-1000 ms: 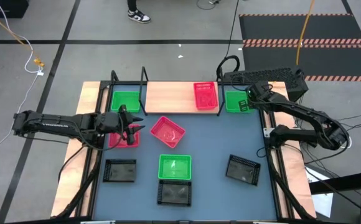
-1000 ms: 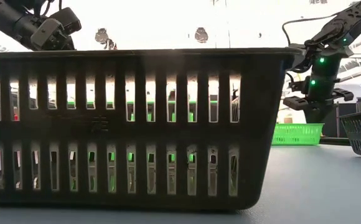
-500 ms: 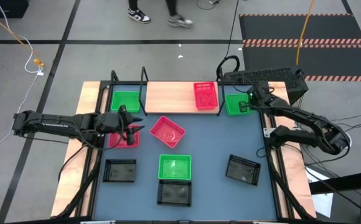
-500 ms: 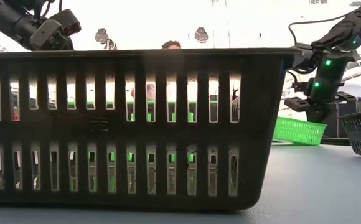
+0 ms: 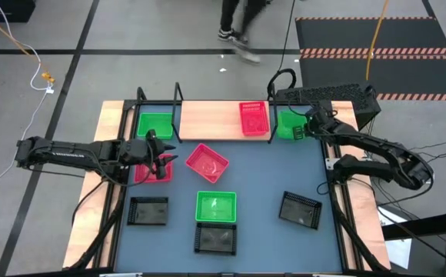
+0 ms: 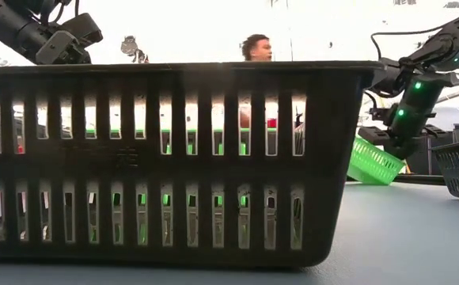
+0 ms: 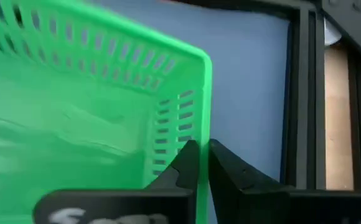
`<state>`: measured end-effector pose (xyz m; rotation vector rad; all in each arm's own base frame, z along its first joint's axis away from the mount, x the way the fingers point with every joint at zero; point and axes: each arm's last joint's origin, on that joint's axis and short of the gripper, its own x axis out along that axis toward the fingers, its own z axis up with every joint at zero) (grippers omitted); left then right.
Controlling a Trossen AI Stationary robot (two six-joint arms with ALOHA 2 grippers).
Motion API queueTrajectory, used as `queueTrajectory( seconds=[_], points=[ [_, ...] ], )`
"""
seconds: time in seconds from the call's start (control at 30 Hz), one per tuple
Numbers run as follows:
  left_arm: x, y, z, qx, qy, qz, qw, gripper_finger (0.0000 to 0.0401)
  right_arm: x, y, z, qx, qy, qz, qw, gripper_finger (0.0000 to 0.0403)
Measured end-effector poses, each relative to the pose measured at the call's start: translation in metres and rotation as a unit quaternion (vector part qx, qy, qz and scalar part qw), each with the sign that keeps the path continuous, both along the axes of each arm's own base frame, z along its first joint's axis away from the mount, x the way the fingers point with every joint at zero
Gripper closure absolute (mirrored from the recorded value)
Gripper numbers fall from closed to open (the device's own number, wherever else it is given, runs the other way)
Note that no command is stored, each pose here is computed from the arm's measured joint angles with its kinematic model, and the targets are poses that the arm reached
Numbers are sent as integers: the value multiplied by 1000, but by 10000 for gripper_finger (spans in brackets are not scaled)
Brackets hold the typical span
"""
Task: Stack baskets on shelf by color
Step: Put the top right green bin on the shelf
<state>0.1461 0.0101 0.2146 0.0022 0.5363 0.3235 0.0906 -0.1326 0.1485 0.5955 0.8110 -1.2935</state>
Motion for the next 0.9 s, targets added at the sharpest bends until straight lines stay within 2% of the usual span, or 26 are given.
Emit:
queueTrajectory(
  seconds=[0.2, 0.37, 0.5, 0.6, 0.67, 0.73, 0.77, 0.9],
  points=[
    [0, 0, 0, 0, 0, 0, 1000, 233, -4, 4, 28, -89, -48, 1, 995, 398],
    [0, 1, 0, 12, 1, 12, 1000, 233, -8, 11, 69, -190, -106, 19, 976, 400],
    [0, 1, 2, 25, -4, 13, 1000, 233, -8, 20, 112, -309, -167, 65, 934, 402],
    [1, 2, 2, 34, -4, 10, 999, 233, -6, 27, 145, -387, -227, 135, 884, 402],
    [1, 2, 2, 42, -1, 5, 999, 233, -3, 30, 165, -424, -259, 182, 849, 402],
    [1, 2, 2, 42, -1, 5, 999, 233, 3, 31, 180, -438, -277, 224, 826, 402],
    [1, 2, 3, 43, -2, 5, 999, 233, 8, 29, 186, -437, -280, 243, 819, 402],
    [2, 2, 5, 43, -16, 6, 999, 233, 36, 16, 192, -404, -270, 309, 818, 402]
  ],
)
